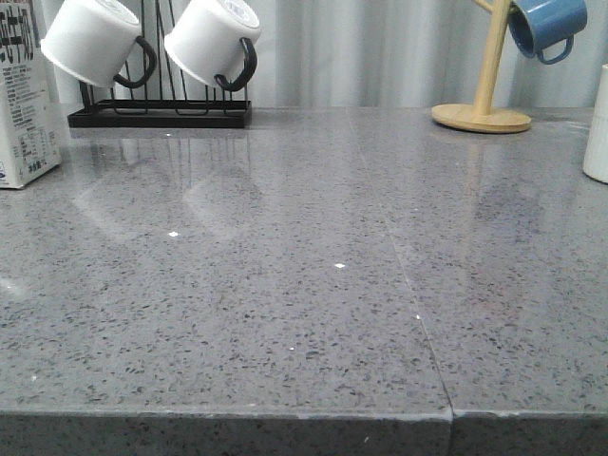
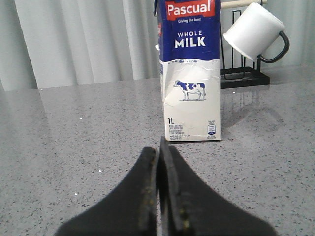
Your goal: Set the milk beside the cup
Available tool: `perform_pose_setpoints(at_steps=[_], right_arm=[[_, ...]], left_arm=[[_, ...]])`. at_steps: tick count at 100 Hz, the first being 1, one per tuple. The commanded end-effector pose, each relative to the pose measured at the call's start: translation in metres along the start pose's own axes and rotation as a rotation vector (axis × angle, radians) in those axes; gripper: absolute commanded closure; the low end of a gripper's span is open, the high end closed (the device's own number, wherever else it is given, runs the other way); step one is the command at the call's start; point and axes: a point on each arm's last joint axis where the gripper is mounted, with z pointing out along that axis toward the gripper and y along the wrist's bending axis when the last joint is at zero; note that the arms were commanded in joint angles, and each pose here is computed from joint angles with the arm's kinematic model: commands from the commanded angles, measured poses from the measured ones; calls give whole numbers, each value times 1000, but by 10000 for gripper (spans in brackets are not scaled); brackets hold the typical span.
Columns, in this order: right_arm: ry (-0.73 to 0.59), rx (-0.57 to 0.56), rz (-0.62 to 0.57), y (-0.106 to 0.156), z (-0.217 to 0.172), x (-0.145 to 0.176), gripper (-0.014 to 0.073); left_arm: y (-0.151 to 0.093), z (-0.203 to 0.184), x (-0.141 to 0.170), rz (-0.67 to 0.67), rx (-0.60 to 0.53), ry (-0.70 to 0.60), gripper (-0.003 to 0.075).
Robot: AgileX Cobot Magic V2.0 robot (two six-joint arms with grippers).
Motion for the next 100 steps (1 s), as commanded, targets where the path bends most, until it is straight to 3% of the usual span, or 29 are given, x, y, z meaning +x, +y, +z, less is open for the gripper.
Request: perform_pose_setpoints(at_steps=[1,17,39,49,64,100], right_arm=[[-58,-6,11,1,8,-19,661],[-31,-10,21,2,30,-21,627],[-52,-8,-7,2,64,-26,265],[-86,-15,-14,3,81,-28,171],[-113,5,-34,-1,110,-25,155],[-174,159,-8,-42,161,-7,157]], left_arm=[[-1,0,11,-2,-9,-52,741],[-1,0,11,-2,-9,-52,741],[-1,0,11,-2,-9,-52,741],[-1,0,11,-2,-9,-52,741],[-1,0,11,-2,-9,-52,741],[-1,0,11,-2,-9,-52,741]])
